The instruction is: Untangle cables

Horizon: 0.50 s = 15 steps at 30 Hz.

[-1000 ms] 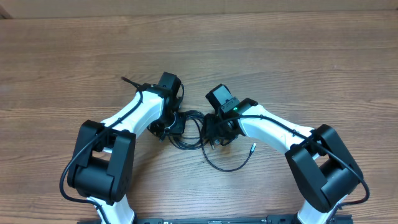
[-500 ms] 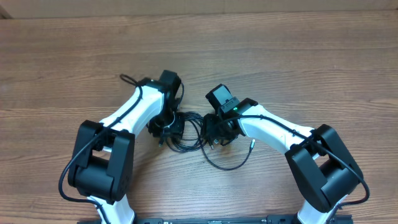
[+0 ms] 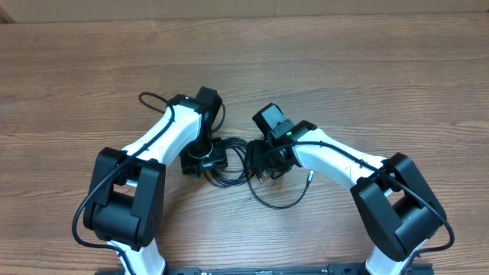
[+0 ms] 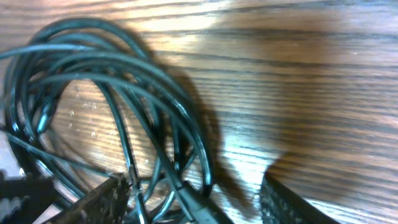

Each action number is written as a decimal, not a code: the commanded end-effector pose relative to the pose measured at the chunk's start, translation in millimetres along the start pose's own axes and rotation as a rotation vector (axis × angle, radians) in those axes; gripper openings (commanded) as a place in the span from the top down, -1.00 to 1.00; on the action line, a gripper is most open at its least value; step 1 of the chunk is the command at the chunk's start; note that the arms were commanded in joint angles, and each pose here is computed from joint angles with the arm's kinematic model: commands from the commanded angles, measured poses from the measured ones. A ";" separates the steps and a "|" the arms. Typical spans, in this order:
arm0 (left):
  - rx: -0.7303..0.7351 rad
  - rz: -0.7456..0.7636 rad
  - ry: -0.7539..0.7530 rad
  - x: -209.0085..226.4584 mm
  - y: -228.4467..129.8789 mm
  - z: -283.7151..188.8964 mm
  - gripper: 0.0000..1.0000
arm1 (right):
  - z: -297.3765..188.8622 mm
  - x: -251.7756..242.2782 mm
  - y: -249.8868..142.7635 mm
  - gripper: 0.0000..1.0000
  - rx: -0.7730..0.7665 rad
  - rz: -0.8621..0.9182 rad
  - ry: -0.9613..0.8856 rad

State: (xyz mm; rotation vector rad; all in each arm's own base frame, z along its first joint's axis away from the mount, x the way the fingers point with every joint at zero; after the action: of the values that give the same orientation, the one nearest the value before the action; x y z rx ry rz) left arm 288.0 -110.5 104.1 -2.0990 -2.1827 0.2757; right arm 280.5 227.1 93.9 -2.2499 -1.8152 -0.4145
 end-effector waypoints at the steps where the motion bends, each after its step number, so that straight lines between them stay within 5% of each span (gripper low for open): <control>1: 0.010 -0.147 0.032 4.8 -4.5 11.1 -0.37 | 1.8 -3.4 -1.2 -0.37 -0.002 0.000 -0.019; 9: -0.025 -0.147 0.016 4.2 -0.7 17.1 -0.39 | 1.8 -3.5 -1.3 -0.72 -0.002 0.000 -0.019; 15: -0.024 -0.181 0.019 1.3 -3.8 22.4 -0.31 | 1.8 -3.9 -1.6 -0.79 0.000 -0.003 -0.021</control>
State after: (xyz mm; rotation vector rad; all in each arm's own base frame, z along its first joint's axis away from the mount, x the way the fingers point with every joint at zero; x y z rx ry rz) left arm 284.8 -108.0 89.1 -1.9371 -2.3340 0.2282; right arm 280.4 228.6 97.3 -2.2334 -1.8121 -0.4288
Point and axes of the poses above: each gripper's point midway between its finger pads, its own z axis out along the fingers, its own x axis along the line the jaws close on, y = z × x, the point moved 9 cm from there along -z, back along the fingers, and after that the axes turned 10 degrees about z, right-handed, at the moved point
